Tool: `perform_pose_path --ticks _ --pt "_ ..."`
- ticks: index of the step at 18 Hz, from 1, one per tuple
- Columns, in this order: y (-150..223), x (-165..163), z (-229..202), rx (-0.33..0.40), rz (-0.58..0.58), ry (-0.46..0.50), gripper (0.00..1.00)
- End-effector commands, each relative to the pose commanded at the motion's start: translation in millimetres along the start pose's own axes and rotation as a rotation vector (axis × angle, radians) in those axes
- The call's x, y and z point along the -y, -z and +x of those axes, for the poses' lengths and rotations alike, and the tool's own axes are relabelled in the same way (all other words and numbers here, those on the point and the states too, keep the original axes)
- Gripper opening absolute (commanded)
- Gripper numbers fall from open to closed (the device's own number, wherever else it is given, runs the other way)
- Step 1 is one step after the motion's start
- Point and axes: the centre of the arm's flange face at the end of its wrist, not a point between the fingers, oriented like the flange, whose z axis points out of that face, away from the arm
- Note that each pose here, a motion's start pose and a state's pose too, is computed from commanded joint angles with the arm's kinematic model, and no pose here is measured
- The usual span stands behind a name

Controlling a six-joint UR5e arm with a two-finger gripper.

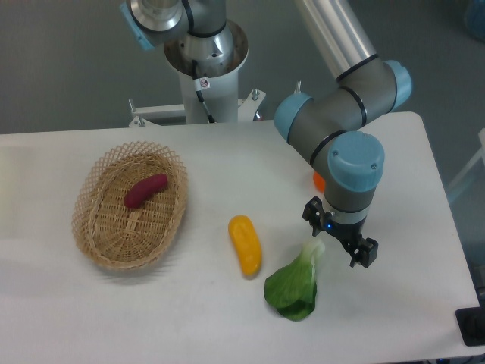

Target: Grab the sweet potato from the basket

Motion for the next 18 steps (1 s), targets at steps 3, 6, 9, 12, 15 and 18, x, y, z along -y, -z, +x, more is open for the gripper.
perform_pose_path --ticks 3,6,9,12,15,18 --pt "0.9 -0.1 0.2 0.000 0.000 -0.008 1.00" --pt "1.6 0.2 -0.2 0.001 0.002 -0.003 1.00" --pt "5.0 1.0 -2.2 0.003 0.007 -0.005 1.00" --pt "4.5 1.4 3.3 -0.005 0.010 -0.006 1.00" --pt "7.4 24.6 23.6 -0.014 0.017 -0.035 1.00" --pt "22.9 51.0 53.7 -0.011 0.028 -0.015 1.00"
